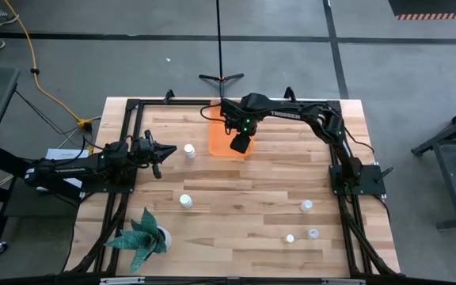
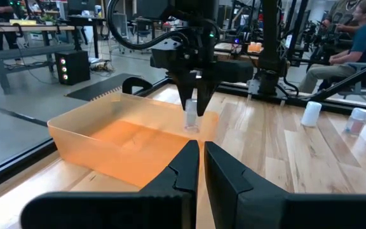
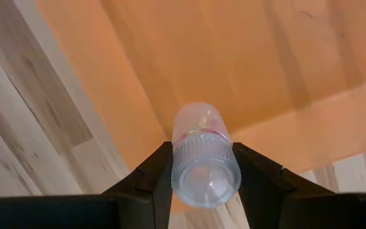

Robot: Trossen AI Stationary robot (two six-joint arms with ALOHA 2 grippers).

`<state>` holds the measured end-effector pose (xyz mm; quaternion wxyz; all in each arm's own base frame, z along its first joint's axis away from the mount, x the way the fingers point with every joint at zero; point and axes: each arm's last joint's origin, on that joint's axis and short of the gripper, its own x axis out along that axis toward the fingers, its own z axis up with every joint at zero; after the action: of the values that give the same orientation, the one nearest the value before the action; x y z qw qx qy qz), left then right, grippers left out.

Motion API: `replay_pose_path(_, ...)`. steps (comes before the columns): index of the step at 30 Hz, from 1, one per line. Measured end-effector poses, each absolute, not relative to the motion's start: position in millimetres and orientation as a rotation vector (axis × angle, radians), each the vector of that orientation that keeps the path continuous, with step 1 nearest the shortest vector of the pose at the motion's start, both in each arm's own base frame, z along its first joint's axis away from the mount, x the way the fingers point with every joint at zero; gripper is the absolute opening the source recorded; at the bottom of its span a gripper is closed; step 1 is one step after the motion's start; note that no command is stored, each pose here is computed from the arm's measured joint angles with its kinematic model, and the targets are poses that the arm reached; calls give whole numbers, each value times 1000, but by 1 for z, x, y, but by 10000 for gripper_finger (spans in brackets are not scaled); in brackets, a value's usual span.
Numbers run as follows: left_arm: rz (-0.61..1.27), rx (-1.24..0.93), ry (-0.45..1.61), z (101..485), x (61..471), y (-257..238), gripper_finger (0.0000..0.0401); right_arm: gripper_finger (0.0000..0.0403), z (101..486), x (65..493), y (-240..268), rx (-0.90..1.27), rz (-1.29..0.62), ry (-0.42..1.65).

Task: Pick and place pill bottles into a basket
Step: Put the top transparent pill bottle into the orange bin

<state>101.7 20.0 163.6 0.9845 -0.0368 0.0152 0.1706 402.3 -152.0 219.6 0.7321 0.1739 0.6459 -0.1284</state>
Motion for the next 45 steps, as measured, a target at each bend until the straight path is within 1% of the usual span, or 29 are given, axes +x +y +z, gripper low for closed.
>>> replay_pose_path(21,343,-73,31,164,102,20,62,136,211,403,-143,348,-258,1446)
replay_pose_path(31,343,-74,31,164,102,20,62,178,211,404,-143,348,-259,1440)
replay_pose_path(38,343,-74,31,164,102,20,62,184,212,404,-143,349,-258,1436)
replay_pose_path(41,343,-74,32,163,102,20,62,183,218,403,-144,353,-259,1446)
replay_pose_path(45,343,-73,32,163,102,20,62,185,238,401,-143,382,-279,1468)
